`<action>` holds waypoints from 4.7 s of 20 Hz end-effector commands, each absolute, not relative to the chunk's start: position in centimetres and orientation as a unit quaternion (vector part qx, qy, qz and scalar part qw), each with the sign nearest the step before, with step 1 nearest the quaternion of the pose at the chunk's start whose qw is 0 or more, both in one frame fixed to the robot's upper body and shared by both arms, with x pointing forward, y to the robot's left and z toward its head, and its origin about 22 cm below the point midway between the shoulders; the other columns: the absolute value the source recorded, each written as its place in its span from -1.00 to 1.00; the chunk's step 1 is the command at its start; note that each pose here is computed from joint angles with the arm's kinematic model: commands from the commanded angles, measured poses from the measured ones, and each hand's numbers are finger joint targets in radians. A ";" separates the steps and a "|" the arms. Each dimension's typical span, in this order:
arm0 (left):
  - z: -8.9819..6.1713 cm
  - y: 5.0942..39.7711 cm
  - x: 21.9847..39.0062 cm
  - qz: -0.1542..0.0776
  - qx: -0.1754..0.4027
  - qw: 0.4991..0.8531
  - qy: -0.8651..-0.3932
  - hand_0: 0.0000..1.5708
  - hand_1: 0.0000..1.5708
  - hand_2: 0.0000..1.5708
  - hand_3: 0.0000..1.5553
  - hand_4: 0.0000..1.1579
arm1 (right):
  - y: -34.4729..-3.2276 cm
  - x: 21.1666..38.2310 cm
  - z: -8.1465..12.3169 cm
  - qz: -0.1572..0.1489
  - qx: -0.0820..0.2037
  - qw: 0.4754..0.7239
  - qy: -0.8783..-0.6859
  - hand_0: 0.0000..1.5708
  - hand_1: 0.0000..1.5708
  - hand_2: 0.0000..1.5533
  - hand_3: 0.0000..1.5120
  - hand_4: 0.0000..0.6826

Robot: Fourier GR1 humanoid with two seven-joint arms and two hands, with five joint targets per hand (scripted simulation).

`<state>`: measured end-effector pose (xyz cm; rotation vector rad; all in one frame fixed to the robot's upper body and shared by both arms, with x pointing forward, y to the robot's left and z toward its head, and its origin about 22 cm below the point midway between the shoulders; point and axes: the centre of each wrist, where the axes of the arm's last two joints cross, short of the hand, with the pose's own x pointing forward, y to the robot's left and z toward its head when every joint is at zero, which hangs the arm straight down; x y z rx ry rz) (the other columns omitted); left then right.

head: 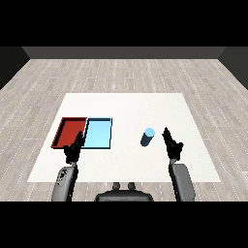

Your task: Pick the blue can and put it in the blue box

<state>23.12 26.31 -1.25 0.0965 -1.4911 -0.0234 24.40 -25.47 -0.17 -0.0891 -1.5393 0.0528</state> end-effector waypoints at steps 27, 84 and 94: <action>-1.7 24.8 23.8 0.004 0.019 0.567 -0.824 -1.00 -1.00 -1.00 -1.00 -1.00 | -25.0 25.0 -0.6 0.024 0.075 0.605 -0.792 -1.00 -1.00 -1.00 -1.00 -1.00; -0.4 25.3 23.7 0.007 0.033 0.560 -0.828 -1.00 -1.00 -1.00 -1.00 -1.00 | -19.4 33.7 -7.4 -0.050 0.080 0.697 -0.710 -1.00 -1.00 -1.00 -1.00 -1.00; 0.0 25.8 24.9 0.011 0.030 0.559 -0.828 -1.00 -1.00 -1.00 -1.00 -1.00 | -20.4 34.9 -7.5 -0.065 -0.009 0.720 -0.691 0.87 0.87 0.89 0.91 0.57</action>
